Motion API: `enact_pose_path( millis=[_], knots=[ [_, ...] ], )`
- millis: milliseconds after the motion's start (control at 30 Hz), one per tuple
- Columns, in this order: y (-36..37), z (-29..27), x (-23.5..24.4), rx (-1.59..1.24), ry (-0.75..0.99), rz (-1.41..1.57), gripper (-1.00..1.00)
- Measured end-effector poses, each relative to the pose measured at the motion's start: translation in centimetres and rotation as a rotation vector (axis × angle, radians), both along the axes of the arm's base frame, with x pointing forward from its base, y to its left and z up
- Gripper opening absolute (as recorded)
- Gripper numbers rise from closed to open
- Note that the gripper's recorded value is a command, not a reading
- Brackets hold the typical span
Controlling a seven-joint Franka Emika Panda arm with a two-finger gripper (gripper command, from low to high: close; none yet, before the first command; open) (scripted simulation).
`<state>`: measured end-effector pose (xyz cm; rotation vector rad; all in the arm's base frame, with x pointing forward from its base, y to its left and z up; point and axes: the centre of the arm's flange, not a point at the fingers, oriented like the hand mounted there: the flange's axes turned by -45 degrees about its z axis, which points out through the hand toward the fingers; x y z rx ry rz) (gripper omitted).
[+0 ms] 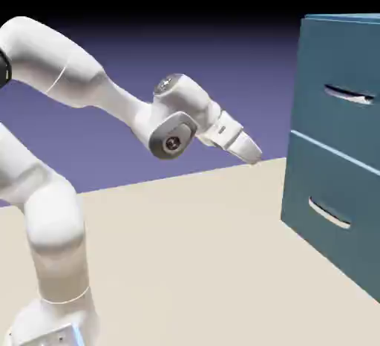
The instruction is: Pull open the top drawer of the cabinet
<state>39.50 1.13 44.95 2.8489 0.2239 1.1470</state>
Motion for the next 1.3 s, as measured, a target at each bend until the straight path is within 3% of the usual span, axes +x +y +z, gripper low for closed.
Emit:
enact_pose_path(
  millis=[467, 733, 1000, 1300],
  knots=[
    [6.8, -12.5, 3.9, -0.747, 0.360, 0.908, 0.00],
    [10.6, -19.3, 3.9, -1.012, 0.449, 1.514, 0.00],
    [14.4, -24.0, 3.1, -1.218, 0.365, 2.112, 0.00],
    [18.8, -25.8, 2.7, -1.493, 0.033, 2.666, 0.00]
  ],
)
